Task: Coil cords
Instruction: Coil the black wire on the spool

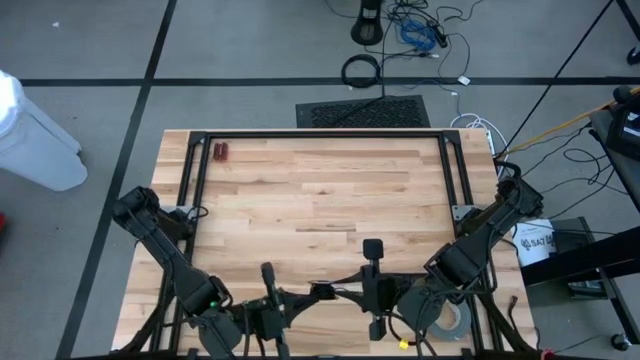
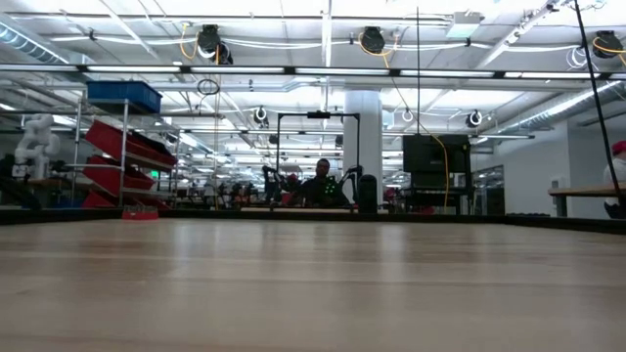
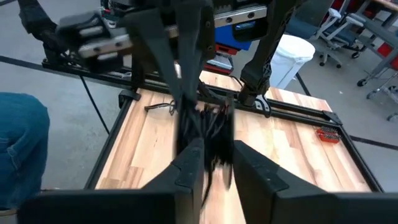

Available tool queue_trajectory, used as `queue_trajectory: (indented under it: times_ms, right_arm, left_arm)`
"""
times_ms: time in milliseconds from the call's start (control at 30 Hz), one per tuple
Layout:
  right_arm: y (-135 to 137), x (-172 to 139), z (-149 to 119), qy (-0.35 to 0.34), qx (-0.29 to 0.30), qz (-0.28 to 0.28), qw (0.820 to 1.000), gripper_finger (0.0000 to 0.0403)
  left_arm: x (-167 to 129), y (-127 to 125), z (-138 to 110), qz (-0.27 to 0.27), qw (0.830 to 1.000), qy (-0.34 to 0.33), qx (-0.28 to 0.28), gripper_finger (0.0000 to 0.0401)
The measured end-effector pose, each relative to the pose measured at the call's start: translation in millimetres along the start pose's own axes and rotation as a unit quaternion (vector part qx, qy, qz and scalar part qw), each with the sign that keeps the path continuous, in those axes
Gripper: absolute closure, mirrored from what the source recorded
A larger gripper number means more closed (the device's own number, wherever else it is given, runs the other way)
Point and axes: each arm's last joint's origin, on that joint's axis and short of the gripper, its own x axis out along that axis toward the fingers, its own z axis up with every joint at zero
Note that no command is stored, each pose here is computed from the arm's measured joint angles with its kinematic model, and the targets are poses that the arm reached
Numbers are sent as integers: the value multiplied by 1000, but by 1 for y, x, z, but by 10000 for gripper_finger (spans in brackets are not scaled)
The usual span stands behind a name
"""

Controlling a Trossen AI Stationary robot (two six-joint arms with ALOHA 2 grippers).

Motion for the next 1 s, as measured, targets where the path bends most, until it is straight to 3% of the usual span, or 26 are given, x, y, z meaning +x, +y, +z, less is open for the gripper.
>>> queue_trajectory:
  times_ms: [100, 300, 500, 867, 1000]
  right_arm:
    - [-4, -9, 2, 1, 12, 7, 1000, 320]
    - [-10, -22, 7, -10, 30, 9, 999, 305]
    - [-9, -13, 3, -3, 3, -27, 1000, 300]
    - [-21, 3, 2, 7, 9, -56, 998, 300]
    - [-26, 11, -1, 25, 11, -42, 999, 300]
  left_arm:
    - [-5, 14, 3, -6, 999, 13, -28, 400]
    - [-10, 28, 3, -45, 998, 30, -26, 400]
    - [-2, 37, 5, -92, 995, 29, -33, 400]
    - [10, 45, -1, -102, 993, 47, -22, 400]
    - [11, 45, -2, -107, 993, 49, -20, 400]
